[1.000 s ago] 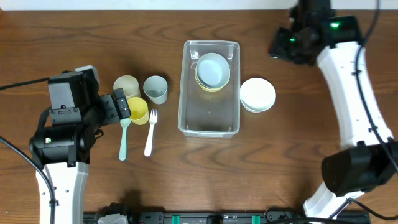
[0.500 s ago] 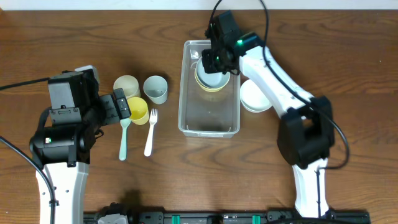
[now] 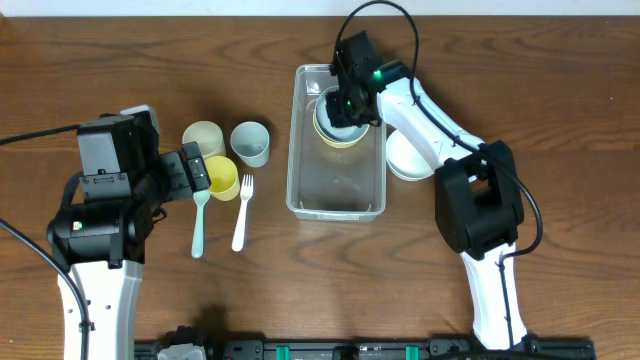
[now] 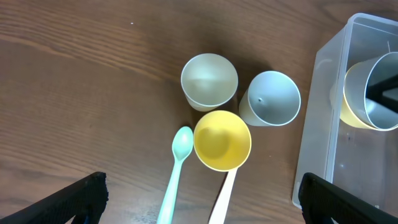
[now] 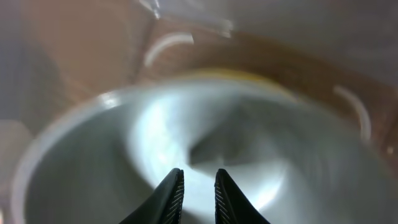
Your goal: Pack container
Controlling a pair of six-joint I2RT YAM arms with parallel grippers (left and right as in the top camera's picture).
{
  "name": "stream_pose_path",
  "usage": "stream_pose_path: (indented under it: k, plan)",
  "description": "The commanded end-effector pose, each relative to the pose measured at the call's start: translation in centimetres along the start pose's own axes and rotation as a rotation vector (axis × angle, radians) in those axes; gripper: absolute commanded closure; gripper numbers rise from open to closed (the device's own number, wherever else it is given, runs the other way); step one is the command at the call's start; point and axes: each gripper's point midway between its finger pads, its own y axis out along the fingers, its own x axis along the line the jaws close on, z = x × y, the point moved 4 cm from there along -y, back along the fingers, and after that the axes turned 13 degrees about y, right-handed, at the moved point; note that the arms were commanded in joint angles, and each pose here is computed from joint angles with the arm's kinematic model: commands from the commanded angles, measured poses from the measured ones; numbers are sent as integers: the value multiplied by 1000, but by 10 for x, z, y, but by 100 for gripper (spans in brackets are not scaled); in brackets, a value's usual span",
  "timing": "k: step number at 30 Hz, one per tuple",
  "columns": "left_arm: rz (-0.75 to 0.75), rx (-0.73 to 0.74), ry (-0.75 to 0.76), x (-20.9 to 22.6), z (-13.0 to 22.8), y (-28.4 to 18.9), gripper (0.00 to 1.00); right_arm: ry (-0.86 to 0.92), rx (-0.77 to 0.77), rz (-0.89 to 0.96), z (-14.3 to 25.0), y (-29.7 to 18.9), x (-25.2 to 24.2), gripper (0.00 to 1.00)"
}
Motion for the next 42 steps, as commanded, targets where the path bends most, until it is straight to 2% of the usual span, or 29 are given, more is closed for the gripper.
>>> stream_pose_path:
  k: [1,3,7,16,24,31,38,41,42]
  plan:
    - [-19,-21,7,3,-6,-5,2,-18,53,49,9,11,-15,86]
    - [-19,-21,7,3,-6,-5,2,-14,65,55,11,6,-16,93]
    - [-19,-21,7,3,-6,-5,2,-22,31,14,4,-15,-5,94]
    - [-19,-21,7,3,-6,-5,2,-71,-77,-77,-6,-76,31,55]
    - [-19,-21,6,3,-6,-5,2,-127,-27,-115,16,-64,59,47]
    - [-19,-21,7,3,-6,-5,2,-143,-37,-39,23,-47,62,47]
    - [-19,-21,7,3,-6,-5,2,-102,-23,61,25,-19,44,57]
    - [-19,-21,7,3,-6,-5,2,-87,-17,86,26,-12,38,64]
    - [-19,-21,7,3,-6,-5,2,-87,-14,88,26,-9,37,69]
